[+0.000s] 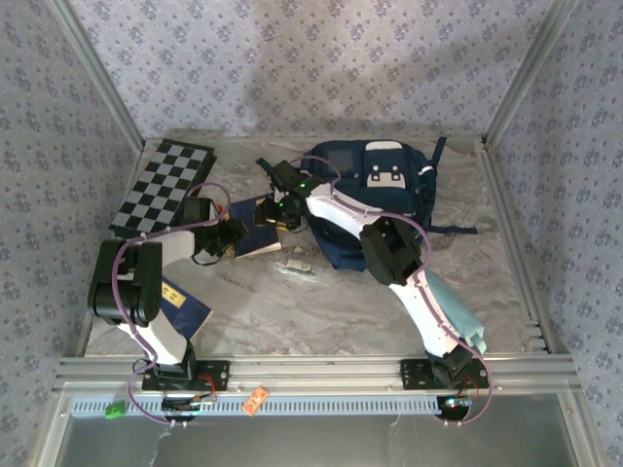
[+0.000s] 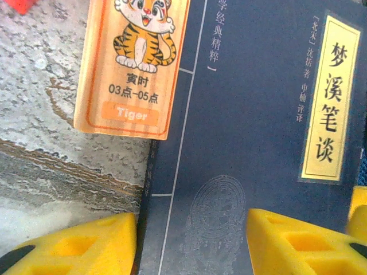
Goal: Pack the student bag
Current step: Open the book at the center of the table.
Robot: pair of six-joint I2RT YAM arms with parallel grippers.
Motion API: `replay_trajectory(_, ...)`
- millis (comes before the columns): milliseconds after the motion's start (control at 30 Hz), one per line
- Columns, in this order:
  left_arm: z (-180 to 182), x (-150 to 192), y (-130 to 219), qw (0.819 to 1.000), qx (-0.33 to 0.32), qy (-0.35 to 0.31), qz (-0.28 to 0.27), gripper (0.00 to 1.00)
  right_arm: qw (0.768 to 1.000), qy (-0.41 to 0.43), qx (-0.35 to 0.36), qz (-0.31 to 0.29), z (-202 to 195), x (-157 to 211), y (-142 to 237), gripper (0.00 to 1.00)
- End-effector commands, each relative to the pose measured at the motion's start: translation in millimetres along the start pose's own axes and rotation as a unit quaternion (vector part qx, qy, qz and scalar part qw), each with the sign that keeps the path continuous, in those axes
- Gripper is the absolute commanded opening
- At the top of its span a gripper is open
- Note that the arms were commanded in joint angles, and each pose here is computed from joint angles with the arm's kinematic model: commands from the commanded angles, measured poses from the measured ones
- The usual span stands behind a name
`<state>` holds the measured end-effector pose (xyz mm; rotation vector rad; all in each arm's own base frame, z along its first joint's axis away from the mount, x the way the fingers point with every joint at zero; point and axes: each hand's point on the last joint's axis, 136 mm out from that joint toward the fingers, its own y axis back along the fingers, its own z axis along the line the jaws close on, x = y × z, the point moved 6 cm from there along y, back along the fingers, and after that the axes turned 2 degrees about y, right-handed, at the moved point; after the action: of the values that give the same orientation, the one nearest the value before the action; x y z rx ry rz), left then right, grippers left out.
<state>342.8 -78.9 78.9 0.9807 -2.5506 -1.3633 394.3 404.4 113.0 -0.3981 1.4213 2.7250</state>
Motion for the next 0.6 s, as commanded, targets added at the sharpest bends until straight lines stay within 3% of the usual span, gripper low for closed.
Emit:
replay_trajectory(0, -12.3, 6.5, -7.9, 0.999, 0.032, -0.029, 0.014, 0.53, 0.997, 0.005, -0.07, -0.017, 34.8, -6.5, 35.2, 0.58)
replay_trajectory(300, -11.3, 7.6, -6.6, 0.999, 0.031, -0.027, 0.014, 0.53, 0.994, -0.001, -0.113, -0.008, 41.2, 0.3, 42.7, 0.51)
replay_trajectory(567, -13.2, 8.0, -5.5, 0.999, 0.033, -0.03, 0.014, 0.52, 0.996, -0.004, -0.09, 0.004, 27.4, 5.2, 26.9, 0.37)
